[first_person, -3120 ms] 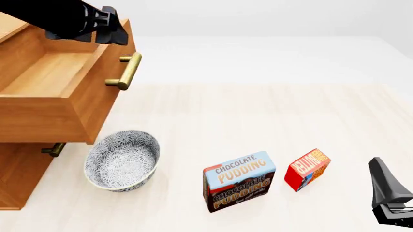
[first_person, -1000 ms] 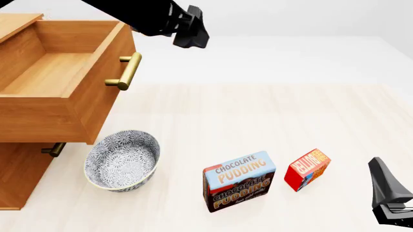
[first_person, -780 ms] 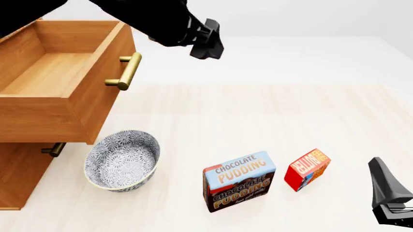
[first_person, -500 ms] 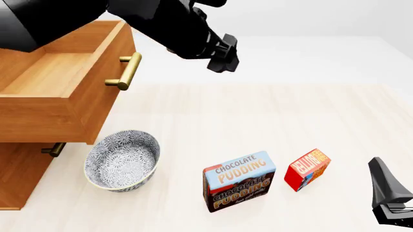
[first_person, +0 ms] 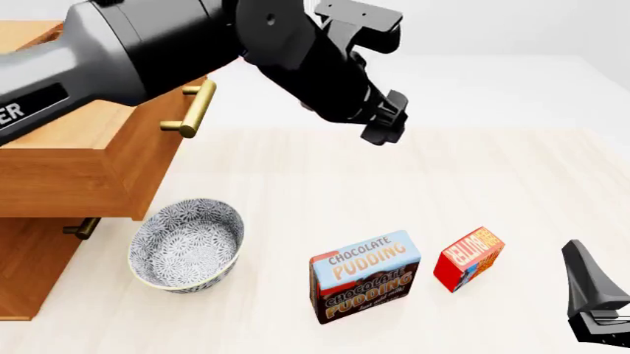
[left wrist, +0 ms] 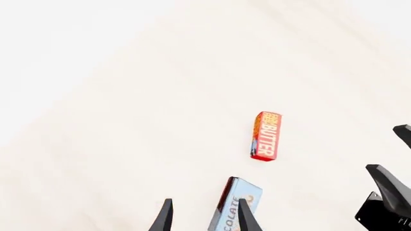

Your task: Put the butter at the back in the top drawer of the cabinet and close it.

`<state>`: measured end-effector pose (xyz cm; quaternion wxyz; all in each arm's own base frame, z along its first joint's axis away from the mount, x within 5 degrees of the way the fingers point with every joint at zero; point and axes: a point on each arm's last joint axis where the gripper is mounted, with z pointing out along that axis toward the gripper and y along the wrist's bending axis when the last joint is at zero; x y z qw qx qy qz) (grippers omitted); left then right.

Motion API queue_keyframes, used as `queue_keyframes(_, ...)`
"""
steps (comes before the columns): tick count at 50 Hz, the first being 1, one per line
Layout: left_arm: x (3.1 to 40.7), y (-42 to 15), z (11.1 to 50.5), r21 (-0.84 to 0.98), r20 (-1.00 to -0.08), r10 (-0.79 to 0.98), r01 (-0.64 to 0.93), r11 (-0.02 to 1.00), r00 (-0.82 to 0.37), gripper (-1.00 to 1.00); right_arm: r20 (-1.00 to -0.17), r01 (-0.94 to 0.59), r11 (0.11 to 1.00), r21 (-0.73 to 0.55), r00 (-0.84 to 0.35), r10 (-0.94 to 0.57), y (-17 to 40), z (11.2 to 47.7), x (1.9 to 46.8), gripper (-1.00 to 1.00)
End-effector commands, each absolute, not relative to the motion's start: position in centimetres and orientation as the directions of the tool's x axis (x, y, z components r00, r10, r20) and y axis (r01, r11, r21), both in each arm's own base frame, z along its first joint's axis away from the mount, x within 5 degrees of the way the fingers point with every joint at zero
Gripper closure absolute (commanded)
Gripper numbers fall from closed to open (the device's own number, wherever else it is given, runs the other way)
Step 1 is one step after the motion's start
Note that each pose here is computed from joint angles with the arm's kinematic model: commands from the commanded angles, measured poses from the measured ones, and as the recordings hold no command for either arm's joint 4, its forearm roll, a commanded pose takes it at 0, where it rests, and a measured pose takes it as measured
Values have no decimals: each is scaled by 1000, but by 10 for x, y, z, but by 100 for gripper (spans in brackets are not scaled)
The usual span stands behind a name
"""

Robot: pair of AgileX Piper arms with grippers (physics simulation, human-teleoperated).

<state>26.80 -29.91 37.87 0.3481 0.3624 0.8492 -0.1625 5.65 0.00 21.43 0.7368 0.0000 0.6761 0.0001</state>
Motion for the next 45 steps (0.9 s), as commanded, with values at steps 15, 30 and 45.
queue_keyframes(15,259,-349,345,-43,-665,559,773,633,-496,-100,-996,0,1000,0,86,0,0,214,56,-100)
queue_keyframes(30,260,-370,325,-52,-640,579,780,623,-505,-100,-996,0,1000,0,86,0,0,214,56,-100)
queue_keyframes(45,258,-393,303,-64,-616,596,787,614,-515,-100,-996,0,1000,0,86,0,0,214,56,-100)
